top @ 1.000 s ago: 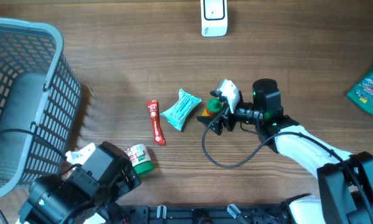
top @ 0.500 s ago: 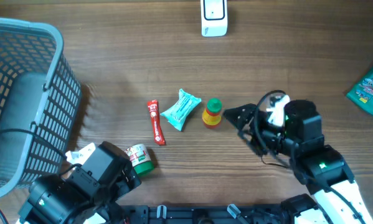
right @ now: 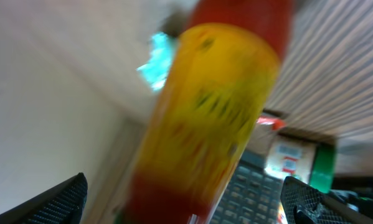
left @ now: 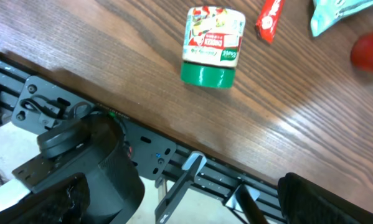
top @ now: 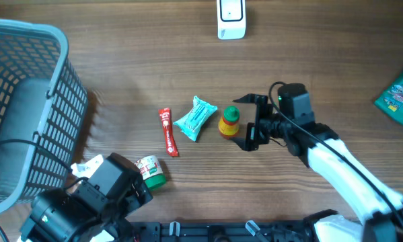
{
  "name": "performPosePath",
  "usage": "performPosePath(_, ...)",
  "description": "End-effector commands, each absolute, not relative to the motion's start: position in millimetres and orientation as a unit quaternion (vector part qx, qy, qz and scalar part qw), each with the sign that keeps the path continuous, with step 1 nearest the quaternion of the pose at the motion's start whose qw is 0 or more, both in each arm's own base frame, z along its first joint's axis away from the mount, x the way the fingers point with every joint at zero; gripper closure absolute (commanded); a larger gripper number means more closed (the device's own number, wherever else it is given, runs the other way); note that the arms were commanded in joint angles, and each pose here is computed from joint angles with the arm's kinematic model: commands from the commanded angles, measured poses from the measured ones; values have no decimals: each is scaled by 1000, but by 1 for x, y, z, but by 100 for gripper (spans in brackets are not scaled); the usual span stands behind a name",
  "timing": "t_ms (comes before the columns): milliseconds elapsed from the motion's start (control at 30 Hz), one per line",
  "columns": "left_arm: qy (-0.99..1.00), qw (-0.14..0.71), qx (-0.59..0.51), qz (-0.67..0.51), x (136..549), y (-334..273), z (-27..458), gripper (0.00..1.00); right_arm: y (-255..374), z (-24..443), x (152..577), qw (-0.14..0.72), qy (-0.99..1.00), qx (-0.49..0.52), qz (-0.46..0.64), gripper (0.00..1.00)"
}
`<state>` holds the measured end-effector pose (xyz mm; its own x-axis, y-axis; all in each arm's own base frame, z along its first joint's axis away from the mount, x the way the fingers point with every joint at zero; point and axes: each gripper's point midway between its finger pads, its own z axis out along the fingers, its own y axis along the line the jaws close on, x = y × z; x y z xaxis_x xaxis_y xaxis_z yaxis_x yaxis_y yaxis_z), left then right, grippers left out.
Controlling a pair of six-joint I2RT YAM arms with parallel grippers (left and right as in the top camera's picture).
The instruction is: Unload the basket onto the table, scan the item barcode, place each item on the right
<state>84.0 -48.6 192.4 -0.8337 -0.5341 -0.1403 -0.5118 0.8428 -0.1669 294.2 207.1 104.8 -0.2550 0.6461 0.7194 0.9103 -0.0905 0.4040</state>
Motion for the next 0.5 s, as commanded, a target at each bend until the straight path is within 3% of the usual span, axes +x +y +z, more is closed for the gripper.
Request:
performPosePath(0,953,92,-281,-62,84,-48,193,0,230,88,294,229,-657,-555,-456,5)
performPosePath(67,953,92,-281,-62,84,-48,193,0,237,77,294,252,-657,-542,-459,23)
performPosePath(167,953,92,-281,-62,84,-48,193,0,237,74,291,259,-662,-536,-455,32)
performPosePath(233,953,92,-281,-62,84,-48,193,0,236,71,288,230,-699,-492,-465,51)
performPosePath(467,953,92,-281,-62,84,-48,193,0,228,55,276,155,-790,-380,-455,61)
